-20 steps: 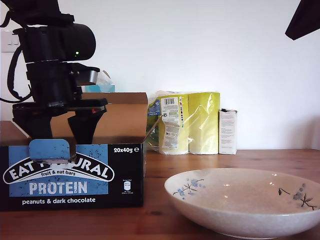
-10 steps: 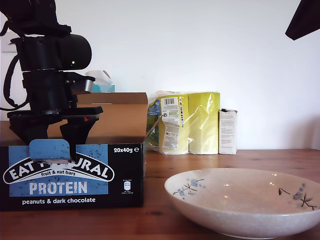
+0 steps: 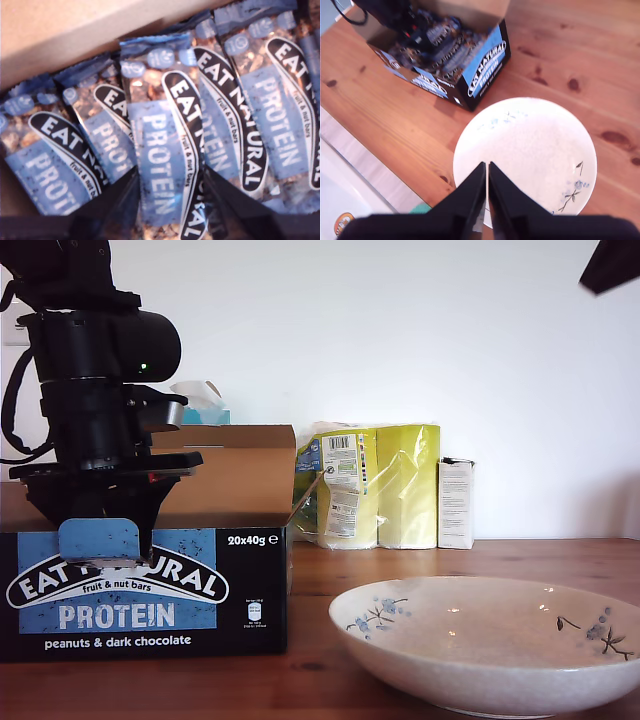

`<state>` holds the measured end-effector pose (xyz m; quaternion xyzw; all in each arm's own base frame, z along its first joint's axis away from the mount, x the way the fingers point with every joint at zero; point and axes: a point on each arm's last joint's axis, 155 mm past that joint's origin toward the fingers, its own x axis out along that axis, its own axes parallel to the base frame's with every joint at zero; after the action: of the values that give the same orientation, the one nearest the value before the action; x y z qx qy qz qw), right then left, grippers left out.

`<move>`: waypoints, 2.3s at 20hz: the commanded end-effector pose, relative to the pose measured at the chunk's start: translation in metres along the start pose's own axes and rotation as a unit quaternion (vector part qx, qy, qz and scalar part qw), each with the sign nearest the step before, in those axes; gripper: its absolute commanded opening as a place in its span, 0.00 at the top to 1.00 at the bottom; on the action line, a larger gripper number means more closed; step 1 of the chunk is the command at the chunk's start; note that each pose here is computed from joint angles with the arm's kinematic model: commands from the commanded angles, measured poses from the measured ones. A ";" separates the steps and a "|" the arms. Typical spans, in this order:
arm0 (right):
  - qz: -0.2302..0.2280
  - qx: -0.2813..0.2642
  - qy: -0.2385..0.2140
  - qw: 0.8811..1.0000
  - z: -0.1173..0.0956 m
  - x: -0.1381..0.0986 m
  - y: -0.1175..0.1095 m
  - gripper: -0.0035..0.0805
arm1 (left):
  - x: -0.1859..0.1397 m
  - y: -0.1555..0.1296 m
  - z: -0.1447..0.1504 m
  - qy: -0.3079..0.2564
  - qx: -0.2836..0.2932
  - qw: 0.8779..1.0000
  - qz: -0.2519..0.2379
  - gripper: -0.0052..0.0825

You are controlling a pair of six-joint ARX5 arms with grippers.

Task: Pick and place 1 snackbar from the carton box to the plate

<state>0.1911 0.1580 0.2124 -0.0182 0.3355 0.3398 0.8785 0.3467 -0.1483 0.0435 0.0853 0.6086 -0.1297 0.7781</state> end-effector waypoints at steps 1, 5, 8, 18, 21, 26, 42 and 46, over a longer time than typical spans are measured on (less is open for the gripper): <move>-0.002 -0.008 -0.022 1.000 0.005 -0.010 0.002 0.97 | -0.001 -0.003 -0.001 0.002 0.001 1.000 -0.006 0.74; -0.013 -0.019 -0.034 0.999 -0.001 -0.026 0.001 0.97 | -0.034 -0.008 0.006 -0.031 0.001 0.999 -0.017 0.74; -0.018 -0.030 -0.047 0.998 -0.004 -0.038 0.002 0.97 | -0.072 -0.014 0.009 -0.073 0.005 0.997 -0.028 0.74; -0.020 -0.034 -0.090 0.995 -0.027 -0.079 0.010 0.97 | -0.153 -0.078 0.010 -0.178 0.049 0.976 -0.117 0.74; -0.020 -0.035 -0.093 0.995 -0.036 -0.086 0.011 0.97 | -0.163 -0.129 0.020 -0.216 0.091 0.959 -0.160 0.74; -0.020 -0.032 -0.082 0.996 -0.044 -0.088 0.011 0.97 | -0.154 -0.216 0.023 -0.240 0.156 0.931 -0.226 0.74; -0.020 -0.036 -0.092 0.995 -0.039 -0.093 0.013 0.97 | 0.004 -0.291 -0.034 -0.098 0.253 0.940 -0.208 0.74; -0.020 -0.036 -0.092 0.995 -0.039 -0.093 0.013 0.97 | 0.005 -0.292 -0.029 -0.110 0.259 0.937 -0.206 0.71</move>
<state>0.1115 0.1035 0.2346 -0.0264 0.2515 0.3313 0.9090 0.2326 -0.4160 0.0425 0.1376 0.4706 -0.4458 0.7490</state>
